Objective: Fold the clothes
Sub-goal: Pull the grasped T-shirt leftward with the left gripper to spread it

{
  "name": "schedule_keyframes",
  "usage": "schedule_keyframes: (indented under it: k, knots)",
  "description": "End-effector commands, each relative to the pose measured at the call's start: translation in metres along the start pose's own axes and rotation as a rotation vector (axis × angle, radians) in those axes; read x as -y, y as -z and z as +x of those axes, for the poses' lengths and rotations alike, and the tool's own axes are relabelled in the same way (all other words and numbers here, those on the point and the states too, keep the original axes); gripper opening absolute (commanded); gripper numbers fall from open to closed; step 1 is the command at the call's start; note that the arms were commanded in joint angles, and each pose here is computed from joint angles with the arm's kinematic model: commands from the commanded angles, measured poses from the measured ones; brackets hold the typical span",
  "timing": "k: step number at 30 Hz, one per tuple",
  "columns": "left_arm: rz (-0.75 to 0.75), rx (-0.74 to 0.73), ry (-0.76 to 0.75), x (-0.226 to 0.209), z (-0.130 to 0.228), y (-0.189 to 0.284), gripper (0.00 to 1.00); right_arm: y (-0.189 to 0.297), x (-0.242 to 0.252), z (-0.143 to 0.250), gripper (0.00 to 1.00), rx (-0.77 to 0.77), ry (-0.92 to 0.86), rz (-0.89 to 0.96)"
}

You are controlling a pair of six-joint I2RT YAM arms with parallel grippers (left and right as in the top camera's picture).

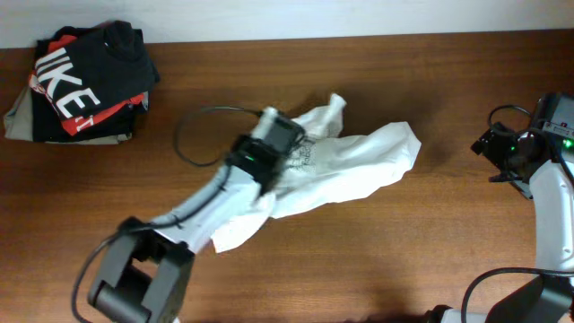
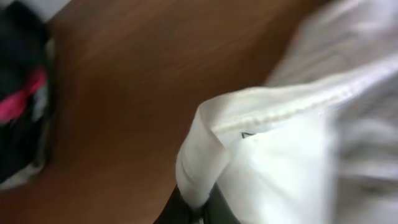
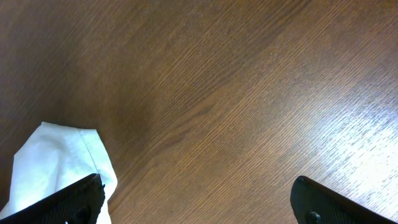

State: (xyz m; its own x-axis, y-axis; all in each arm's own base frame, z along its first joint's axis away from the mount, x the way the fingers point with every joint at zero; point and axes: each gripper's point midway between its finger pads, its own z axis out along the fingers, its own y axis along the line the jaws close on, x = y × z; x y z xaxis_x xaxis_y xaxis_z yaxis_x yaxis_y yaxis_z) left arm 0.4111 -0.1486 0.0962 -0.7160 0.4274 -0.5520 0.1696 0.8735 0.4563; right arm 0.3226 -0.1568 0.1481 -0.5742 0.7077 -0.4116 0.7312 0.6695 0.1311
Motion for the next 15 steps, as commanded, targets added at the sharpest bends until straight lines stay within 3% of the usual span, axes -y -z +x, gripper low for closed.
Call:
schedule_keyframes:
  k: [1,6,10,11,12,15]
  knots:
    - [-0.141,-0.078,0.237,-0.091,0.016,-0.024,0.01,0.003,0.002,-0.005,0.99,0.019,-0.01,0.007]
    - [-0.269,-0.273,0.52,-0.188,0.088,-0.051,0.01,0.003,0.002,-0.005,0.99,0.019,-0.01,0.007]
    - [-0.192,-0.298,0.584,-0.192,0.099,-0.058,0.01,0.003,0.002,-0.005,0.99,0.019,-0.01,0.007]
    - [-0.192,-0.299,0.583,-0.192,0.099,-0.058,0.16,0.003,0.002,-0.005,0.99,0.019,-0.01,0.007]
    - [-0.192,-0.297,0.583,-0.193,0.099,-0.057,0.98,0.003,0.002,-0.005,0.99,0.019,-0.01,0.007]
    - [-0.172,-0.265,0.598,-0.199,0.089,-0.034,0.98,0.003,0.002,-0.005,0.99,0.019,-0.01,0.007]
